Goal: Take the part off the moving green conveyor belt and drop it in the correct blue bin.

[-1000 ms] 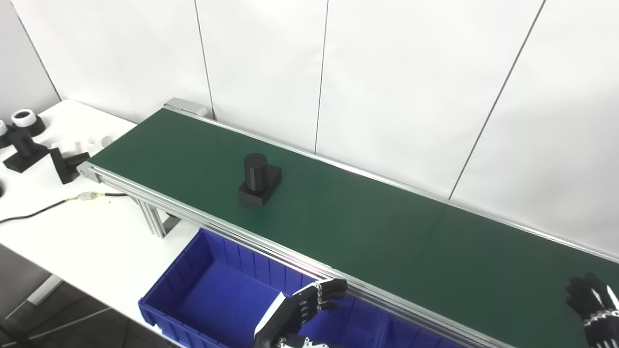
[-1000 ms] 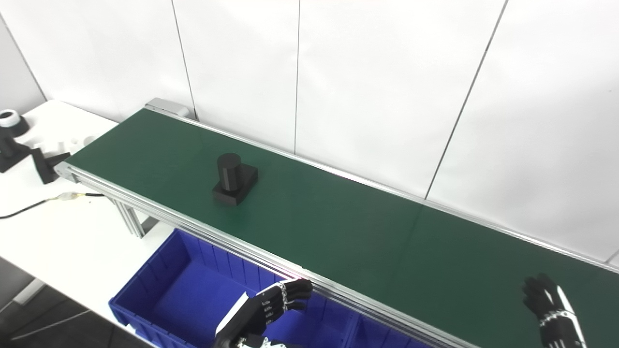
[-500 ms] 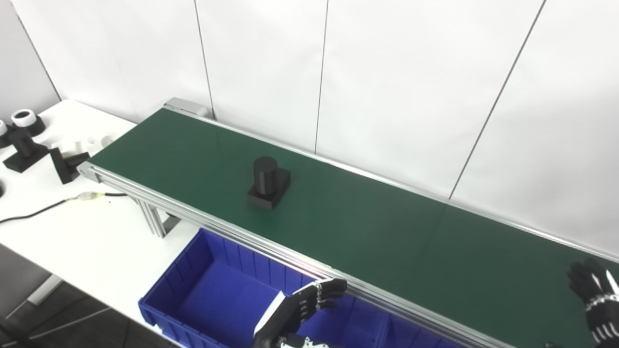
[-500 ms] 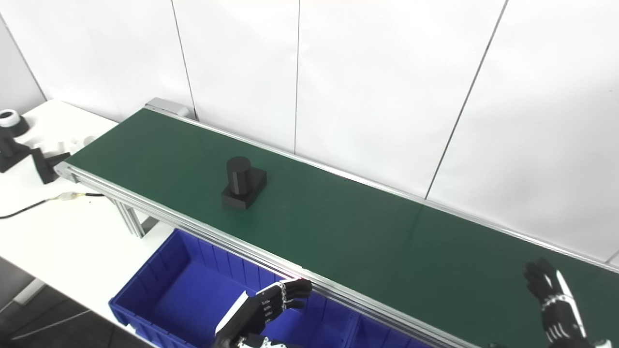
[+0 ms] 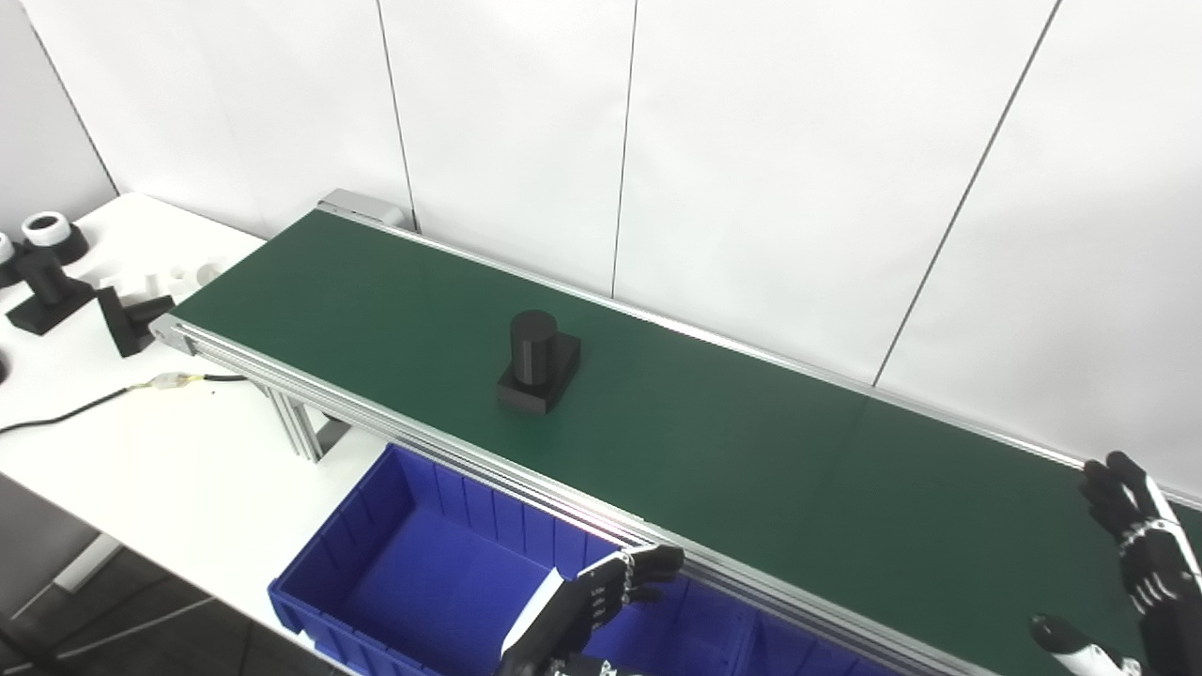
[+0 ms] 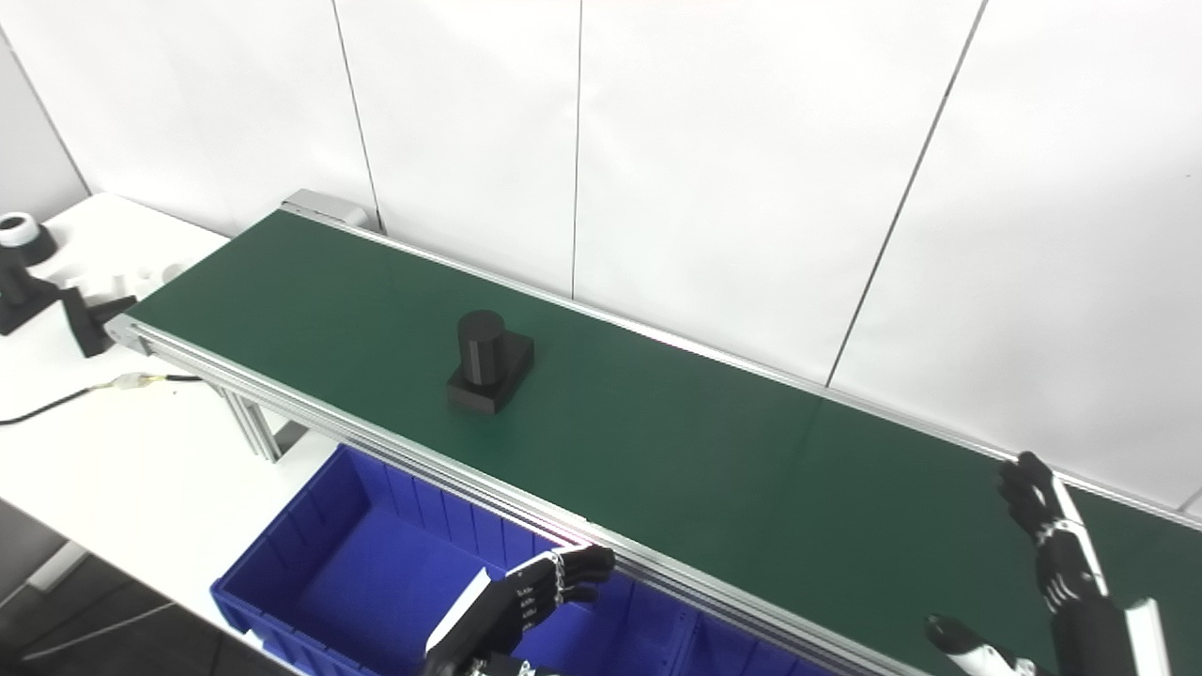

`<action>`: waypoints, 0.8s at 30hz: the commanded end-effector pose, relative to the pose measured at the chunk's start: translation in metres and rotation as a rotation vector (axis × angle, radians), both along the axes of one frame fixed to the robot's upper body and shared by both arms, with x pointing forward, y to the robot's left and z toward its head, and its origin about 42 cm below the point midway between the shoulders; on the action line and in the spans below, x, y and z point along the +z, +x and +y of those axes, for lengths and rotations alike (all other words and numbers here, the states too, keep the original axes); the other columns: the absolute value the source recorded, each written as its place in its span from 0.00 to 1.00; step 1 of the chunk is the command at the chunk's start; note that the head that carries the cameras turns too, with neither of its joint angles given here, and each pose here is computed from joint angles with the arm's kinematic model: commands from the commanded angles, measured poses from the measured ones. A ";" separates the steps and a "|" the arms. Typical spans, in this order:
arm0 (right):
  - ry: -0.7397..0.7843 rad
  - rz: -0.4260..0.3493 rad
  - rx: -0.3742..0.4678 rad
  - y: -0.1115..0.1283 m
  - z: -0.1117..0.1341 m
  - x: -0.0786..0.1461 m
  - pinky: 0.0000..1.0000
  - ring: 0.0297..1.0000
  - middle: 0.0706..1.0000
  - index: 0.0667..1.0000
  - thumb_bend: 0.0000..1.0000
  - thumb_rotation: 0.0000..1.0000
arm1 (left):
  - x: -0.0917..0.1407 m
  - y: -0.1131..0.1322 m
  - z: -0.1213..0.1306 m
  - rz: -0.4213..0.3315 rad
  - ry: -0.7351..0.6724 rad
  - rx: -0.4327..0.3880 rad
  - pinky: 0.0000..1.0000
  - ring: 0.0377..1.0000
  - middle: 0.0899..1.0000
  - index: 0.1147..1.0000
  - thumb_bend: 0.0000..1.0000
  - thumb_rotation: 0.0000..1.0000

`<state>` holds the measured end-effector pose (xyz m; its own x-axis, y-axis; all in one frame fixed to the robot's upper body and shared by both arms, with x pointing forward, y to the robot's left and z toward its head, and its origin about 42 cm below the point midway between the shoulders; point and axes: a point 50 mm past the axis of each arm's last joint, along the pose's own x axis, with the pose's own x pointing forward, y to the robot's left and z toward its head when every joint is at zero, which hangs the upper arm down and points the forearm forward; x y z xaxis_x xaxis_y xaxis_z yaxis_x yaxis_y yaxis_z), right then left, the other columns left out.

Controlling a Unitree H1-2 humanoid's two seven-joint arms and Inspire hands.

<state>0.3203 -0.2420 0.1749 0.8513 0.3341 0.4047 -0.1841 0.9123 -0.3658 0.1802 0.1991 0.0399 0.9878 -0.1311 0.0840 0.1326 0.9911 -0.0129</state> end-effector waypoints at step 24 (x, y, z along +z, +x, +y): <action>-0.107 -0.085 0.039 0.032 0.037 0.064 0.86 0.88 0.89 0.93 0.79 0.43 | 0.012 -0.004 0.010 -0.068 -0.005 0.000 0.83 0.86 0.84 0.79 0.87 0.25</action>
